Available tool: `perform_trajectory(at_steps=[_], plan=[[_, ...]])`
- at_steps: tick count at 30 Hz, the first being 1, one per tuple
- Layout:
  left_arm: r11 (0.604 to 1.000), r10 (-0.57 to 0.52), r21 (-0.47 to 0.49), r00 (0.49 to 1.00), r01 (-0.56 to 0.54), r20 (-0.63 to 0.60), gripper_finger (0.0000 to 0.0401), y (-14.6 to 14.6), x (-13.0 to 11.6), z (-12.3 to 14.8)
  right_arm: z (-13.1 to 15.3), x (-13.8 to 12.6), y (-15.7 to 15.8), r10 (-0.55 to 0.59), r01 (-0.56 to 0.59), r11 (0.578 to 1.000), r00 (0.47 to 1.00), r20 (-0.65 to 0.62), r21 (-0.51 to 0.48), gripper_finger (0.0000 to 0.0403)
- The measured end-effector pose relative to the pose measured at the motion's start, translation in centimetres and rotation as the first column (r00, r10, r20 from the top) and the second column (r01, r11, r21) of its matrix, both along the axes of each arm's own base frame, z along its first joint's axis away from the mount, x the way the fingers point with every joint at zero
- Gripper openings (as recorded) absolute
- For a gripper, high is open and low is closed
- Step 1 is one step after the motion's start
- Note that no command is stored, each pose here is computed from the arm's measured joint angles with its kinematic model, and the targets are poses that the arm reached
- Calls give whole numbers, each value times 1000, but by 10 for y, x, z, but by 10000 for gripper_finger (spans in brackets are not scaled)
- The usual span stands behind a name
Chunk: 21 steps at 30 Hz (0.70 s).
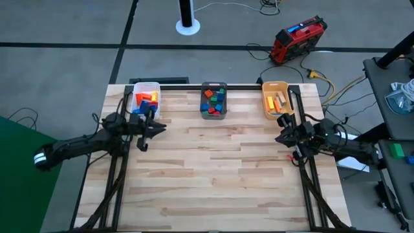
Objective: Sort blocks by size
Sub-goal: Return to Home Position
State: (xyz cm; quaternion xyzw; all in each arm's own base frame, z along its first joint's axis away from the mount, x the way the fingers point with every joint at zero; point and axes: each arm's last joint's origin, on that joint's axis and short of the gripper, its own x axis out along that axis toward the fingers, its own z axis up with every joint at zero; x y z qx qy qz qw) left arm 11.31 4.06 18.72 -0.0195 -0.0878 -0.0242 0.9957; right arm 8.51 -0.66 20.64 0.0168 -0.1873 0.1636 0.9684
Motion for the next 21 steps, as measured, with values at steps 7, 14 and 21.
perform_trajectory(at_steps=[7, 14, 21], plan=[[999, 11, 40, 995, -15, 101, 36, -1, -3, 11, -4, 2, -1, 16, -12, 998, 998, -66, 59, 13], [999, 11, 43, 994, -16, 112, 36, -1, -2, 19, -7, 7, -2, 80, -48, 977, 986, -147, 208, 13], [999, 11, 42, 994, -16, 110, 36, 0, -1, 21, -8, 8, -2, 73, -41, 980, 985, -155, 196, 13]])
